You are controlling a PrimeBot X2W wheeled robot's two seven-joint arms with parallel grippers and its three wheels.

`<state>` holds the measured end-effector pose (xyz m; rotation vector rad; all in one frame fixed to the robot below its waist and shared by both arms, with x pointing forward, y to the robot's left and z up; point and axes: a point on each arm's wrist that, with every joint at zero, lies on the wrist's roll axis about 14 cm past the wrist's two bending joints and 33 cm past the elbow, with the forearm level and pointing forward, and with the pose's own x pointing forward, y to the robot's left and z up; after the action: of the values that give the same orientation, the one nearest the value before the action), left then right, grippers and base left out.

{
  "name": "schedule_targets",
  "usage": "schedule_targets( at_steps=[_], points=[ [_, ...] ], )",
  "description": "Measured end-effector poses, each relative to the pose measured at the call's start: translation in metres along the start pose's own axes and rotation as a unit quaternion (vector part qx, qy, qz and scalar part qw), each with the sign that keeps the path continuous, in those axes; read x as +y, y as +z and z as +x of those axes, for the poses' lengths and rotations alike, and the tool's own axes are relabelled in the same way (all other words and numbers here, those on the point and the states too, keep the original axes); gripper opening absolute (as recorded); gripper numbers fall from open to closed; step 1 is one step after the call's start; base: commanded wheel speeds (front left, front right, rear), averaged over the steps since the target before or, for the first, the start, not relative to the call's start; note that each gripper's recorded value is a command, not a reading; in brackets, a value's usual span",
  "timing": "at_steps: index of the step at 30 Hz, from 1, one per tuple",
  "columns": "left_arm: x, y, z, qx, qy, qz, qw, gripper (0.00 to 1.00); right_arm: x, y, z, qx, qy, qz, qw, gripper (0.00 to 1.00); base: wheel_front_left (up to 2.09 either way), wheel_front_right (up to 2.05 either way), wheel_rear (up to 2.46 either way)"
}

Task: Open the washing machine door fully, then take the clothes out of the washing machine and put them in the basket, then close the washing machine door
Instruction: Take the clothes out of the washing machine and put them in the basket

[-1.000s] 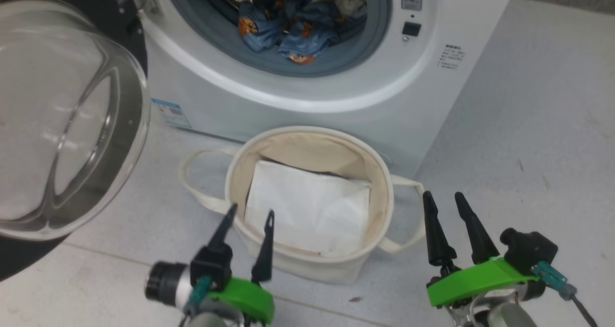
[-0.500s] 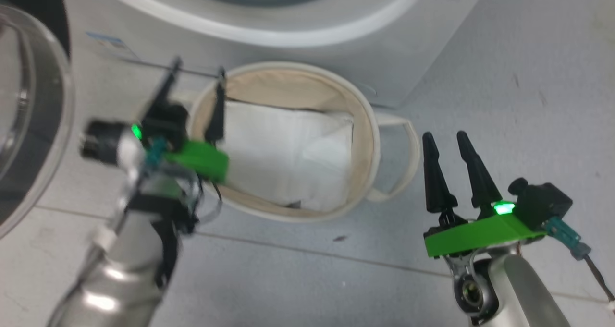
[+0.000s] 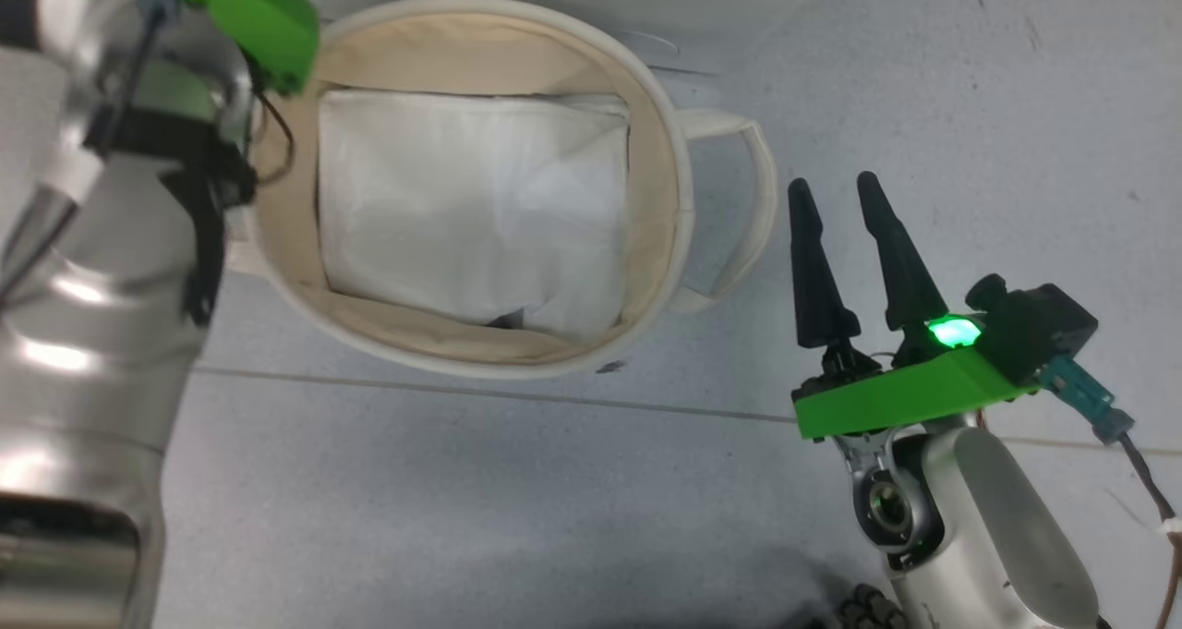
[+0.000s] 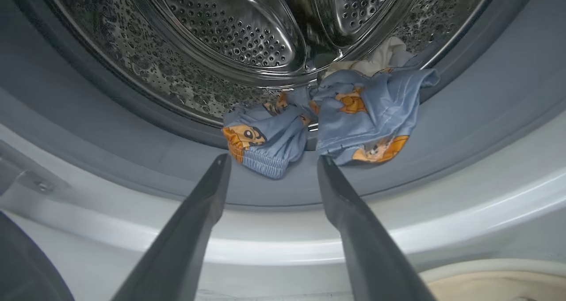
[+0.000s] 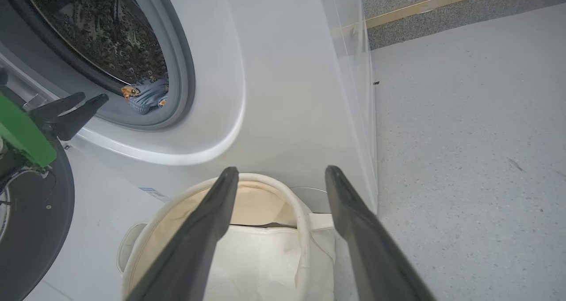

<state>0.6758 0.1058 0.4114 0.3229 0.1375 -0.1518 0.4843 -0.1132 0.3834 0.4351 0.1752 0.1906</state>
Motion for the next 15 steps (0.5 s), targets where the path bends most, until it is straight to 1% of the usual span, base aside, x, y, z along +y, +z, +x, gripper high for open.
schedule_targets(
  at_steps=[6, 15],
  points=[
    [0.003, 0.003, 0.026, 0.012, 0.015, 0.034, 0.999, 1.0, -0.007, -0.007, -0.002, 0.01, -0.008, 0.001, 1.0, 1.0, 0.0, 0.0, 0.0],
    [0.003, -0.002, 0.062, 0.027, 0.019, 0.087, 0.996, 1.0, -0.024, -0.015, -0.004, 0.019, -0.029, 0.01, 0.999, 1.0, 0.0, 0.0, 0.0]
  ],
)
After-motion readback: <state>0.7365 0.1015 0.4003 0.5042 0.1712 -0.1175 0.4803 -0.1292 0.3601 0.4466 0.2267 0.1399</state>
